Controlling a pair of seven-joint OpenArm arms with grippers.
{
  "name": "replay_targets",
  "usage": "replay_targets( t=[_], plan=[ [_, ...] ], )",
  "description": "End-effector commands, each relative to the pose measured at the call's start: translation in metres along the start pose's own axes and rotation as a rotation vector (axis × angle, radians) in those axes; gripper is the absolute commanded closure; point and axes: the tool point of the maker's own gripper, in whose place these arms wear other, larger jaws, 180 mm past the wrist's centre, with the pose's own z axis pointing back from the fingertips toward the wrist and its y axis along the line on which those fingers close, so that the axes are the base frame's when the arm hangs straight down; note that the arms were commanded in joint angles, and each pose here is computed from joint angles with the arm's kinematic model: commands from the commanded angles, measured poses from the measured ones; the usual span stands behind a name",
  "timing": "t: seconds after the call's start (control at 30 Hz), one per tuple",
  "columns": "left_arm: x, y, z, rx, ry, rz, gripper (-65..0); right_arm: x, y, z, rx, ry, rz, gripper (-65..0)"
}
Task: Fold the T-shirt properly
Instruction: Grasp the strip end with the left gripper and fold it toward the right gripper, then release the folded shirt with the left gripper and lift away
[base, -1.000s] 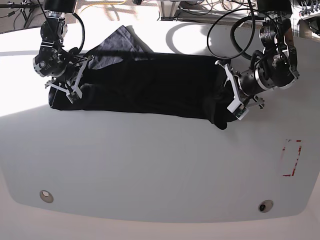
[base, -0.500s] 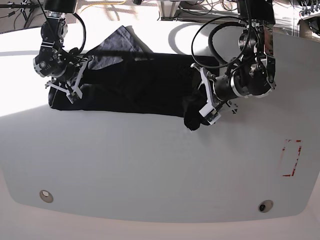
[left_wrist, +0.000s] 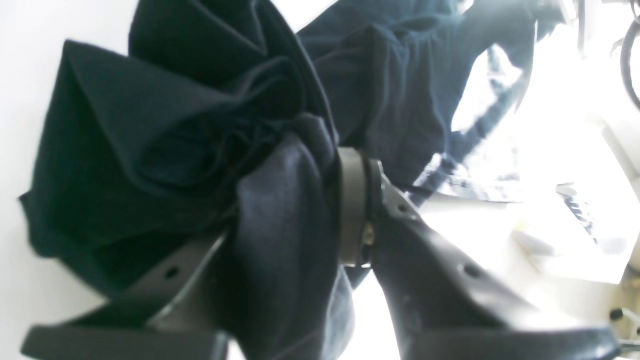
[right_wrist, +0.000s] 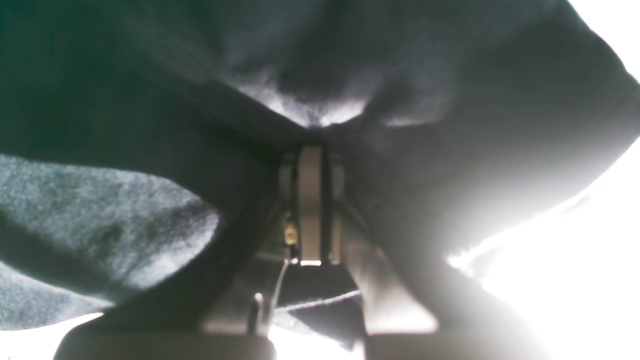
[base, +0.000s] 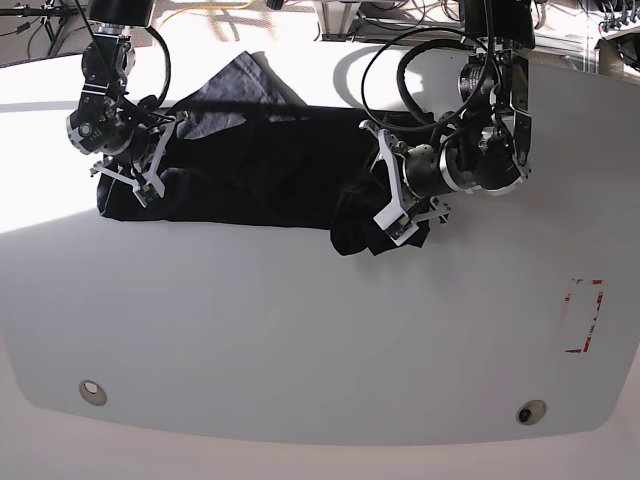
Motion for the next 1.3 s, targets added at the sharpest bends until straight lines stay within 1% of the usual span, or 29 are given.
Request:
replay_targets(
  t=[0.0,0.1,0.2,0.27,0.37,0.47,0.53,0.63,0.7,0.8,0.87,1.0,1.07,1.17,1.2,1.27],
  plan=[
    [0.023,-0.005,-0.002,-0.028,-0.065,-0.025,-13.9,0.007,-0.008,0.005,-0.022,-0.021,0.011,-1.6],
    [0.029,-0.016,-0.010,-0.065,-0.068,-0.039,-21.9,0.007,-0.008,0.005,-0.022,-0.021,0.011,-1.6],
    [0.037,-0.035,-0.019,-0.116,-0.079,-0.056,-30.8,0.007,-0.008,0.005,-0.021,-0.019,0.011,-1.6],
    [0.040,-0.046,-0.023,-0.149,-0.078,-0.067,-35.0,0.007,-0.008,0.005,-0.021,-0.019,0.011,-1.6],
    [0.052,-0.051,-0.021,-0.170,-0.089,-0.088,-37.2,0.007,-0.008,0.004,-0.020,-0.019,0.012,-1.6],
    [0.067,-0.043,-0.006,-0.152,-0.125,-0.094,-37.2,0.007,-0.008,0.004,-0.020,-0.019,0.012,-1.6],
    [0.074,-0.023,0.008,-0.095,-0.167,-0.062,-37.2,0.007,-0.008,0.004,-0.020,-0.019,0.012,-1.6],
    [0.064,0.022,0.031,0.032,-0.180,0.004,-37.2,0.007,-0.008,0.004,-0.020,-0.019,0.012,-1.6],
    [0.054,0.045,0.044,0.106,-0.165,0.031,-37.2,0.007,-0.008,0.005,-0.021,-0.020,0.013,-1.6],
    [0.034,0.069,0.051,0.169,-0.109,0.060,-37.2,0.008,-0.008,0.005,-0.022,-0.023,0.014,-1.6],
    [0.026,0.080,0.055,0.198,-0.099,0.074,-37.1,0.009,-0.008,0.006,-0.024,-0.025,0.015,-1.6],
    [0.002,0.087,0.055,0.212,-0.082,0.130,-36.9,0.010,-0.008,0.006,-0.024,-0.026,0.016,-1.6],
    [-0.004,0.089,0.053,0.208,-0.083,0.150,-34.6,0.010,-0.007,0.005,-0.021,-0.028,0.014,-1.6],
    [-0.012,0.094,0.049,0.209,-0.069,0.169,-26.9,0.013,-0.001,0.004,-0.013,-0.038,0.007,-1.6],
    [-0.014,0.094,0.047,0.206,-0.063,0.171,-23.3,0.017,-0.001,0.007,-0.018,-0.050,0.010,-1.6],
    [-0.020,0.092,0.042,0.200,-0.046,0.172,-18.3,0.020,0.000,0.010,-0.025,-0.064,0.015,-1.6]
  ],
)
